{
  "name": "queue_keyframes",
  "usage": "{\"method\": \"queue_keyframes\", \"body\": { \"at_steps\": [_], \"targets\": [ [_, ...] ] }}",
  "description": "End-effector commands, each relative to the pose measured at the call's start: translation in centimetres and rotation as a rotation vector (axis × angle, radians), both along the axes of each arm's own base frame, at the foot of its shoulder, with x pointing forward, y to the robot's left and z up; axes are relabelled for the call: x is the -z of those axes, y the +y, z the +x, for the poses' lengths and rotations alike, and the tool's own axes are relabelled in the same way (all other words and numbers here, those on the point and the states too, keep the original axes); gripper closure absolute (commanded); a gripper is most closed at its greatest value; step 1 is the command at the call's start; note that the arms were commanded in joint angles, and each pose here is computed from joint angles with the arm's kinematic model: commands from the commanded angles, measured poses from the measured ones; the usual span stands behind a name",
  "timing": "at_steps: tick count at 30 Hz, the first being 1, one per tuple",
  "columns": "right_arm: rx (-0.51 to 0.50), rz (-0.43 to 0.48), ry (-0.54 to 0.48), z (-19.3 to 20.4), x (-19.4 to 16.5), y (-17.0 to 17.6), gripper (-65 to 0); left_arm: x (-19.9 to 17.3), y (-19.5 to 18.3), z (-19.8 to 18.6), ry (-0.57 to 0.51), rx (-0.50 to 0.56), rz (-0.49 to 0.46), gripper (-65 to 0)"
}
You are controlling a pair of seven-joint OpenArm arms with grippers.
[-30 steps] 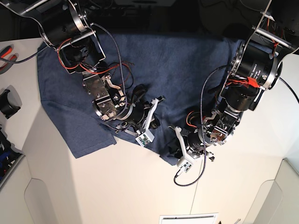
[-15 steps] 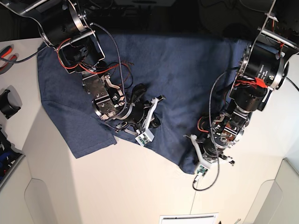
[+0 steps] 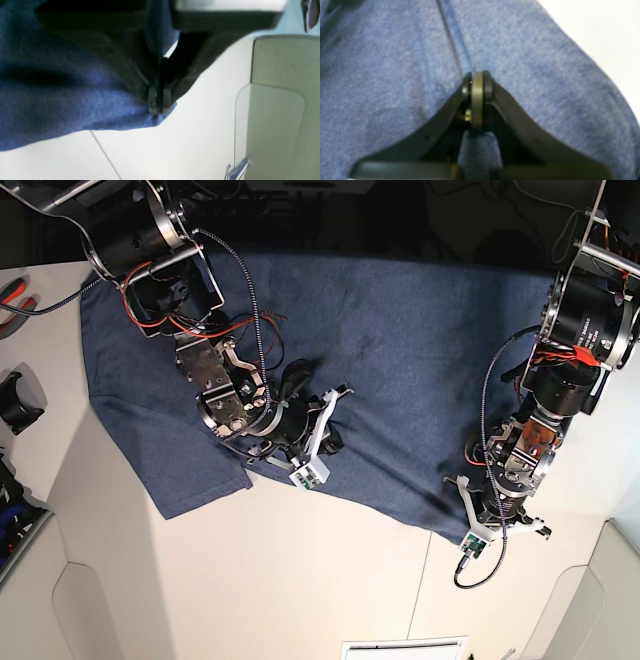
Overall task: Layout the t-shirt on the table in an organized manner, then fold the t-shirt properly
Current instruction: 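Pull the held shirt edge outward with the left gripper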
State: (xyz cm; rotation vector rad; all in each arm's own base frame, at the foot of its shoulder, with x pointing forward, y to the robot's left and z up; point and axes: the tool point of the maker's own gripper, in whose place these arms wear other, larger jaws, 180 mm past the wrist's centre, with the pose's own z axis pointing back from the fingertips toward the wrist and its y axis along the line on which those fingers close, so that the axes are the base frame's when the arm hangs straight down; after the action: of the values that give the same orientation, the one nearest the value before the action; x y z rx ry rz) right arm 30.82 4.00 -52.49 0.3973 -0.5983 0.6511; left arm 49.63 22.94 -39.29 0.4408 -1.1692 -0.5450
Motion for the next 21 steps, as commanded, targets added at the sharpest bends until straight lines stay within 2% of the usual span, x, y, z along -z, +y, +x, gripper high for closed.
{"method": "queue_keyframes", "body": {
  "at_steps": [1,3,10,13,17,21],
  "targets": [
    [-0.084,-0.222,0.182,-5.2,4.1,-3.6,0.0,-3.1,0.8,1.7,-0.086,-0.004,0.026,-8.2],
    [-0.084,-0.222,0.182,-5.2,4.1,-3.6,0.0,-3.2,1.0,1.7,-0.091,0.0,0.032,-12.2],
    [-0.084,-0.222,0.181,-5.1,4.0,-3.6,0.0,-5.7,3.5,1.8,-0.219,-0.11,0.129,-12.2],
    [-0.076,-0.203,0.165,-4.5,3.5,-3.2,0.0,-5.9,3.8,1.8,-0.23,-0.129,0.131,-12.2],
    [-0.053,-0.13,0.102,-2.4,1.1,-1.5,0.0,-5.0,4.1,1.6,-0.181,-0.155,0.082,-12.1],
    [-0.051,-0.069,0.004,0.2,-2.4,0.2,0.0,-2.8,3.7,1.2,-0.06,-0.129,0.036,-11.7]
  ]
}}
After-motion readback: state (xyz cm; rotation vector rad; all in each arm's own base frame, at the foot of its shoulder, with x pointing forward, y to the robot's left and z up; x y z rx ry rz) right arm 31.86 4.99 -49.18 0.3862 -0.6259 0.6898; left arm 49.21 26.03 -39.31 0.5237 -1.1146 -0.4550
